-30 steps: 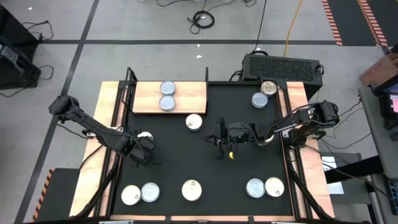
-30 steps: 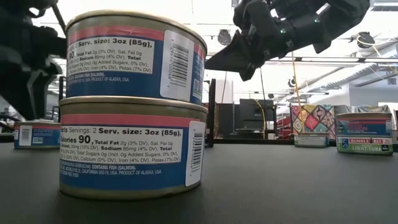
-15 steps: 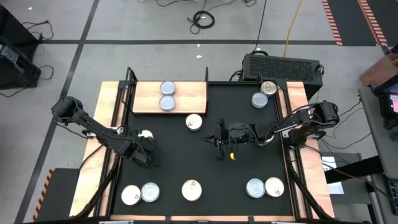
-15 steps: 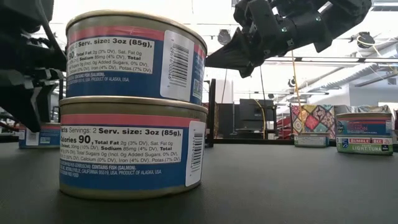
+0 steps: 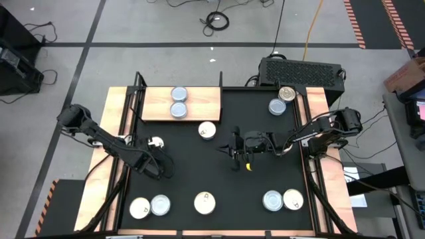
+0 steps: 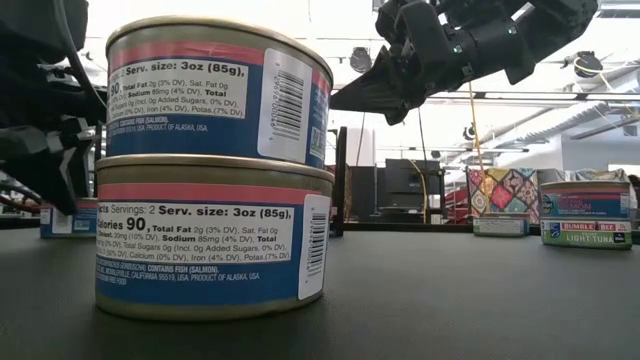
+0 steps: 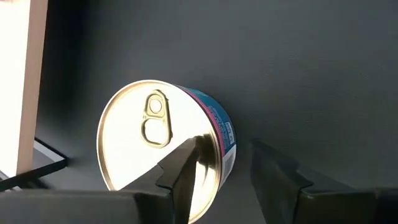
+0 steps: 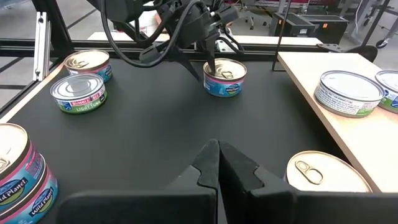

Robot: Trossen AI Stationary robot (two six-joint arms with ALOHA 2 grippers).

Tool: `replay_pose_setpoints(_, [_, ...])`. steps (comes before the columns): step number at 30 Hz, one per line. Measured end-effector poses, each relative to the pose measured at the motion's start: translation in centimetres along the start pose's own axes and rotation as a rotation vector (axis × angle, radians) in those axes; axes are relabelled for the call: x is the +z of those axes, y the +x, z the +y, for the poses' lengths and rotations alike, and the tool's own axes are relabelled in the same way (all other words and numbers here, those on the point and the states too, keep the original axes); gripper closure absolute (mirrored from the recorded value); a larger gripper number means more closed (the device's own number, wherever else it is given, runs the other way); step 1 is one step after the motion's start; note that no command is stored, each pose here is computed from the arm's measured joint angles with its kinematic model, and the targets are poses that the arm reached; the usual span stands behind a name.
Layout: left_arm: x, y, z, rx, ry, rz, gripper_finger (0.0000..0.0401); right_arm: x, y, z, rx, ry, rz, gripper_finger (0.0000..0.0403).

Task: Stack canned seafood by type on shelf
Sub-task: Put the blue tuna can on the shelf

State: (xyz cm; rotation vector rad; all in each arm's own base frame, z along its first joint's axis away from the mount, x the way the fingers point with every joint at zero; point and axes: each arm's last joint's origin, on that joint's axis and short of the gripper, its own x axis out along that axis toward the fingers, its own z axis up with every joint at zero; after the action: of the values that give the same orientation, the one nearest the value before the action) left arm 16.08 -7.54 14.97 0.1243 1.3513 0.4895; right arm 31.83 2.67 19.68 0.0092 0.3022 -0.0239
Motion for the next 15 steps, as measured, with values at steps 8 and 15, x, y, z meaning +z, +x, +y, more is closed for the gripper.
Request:
replay_pose_setpoints(8, [-0.06,0.03,0.12,0.019,0.0,-0.002,0.0336,0.01,0.0,0.0,0.0,0.0,-0.001,0.0403])
replay_pose_setpoints(15, [-0.06,-0.01,0.12,0.02,-0.001,-0.002,0.0384,0.01,0.0,0.0,0.001,0.0,-0.001,0.0403])
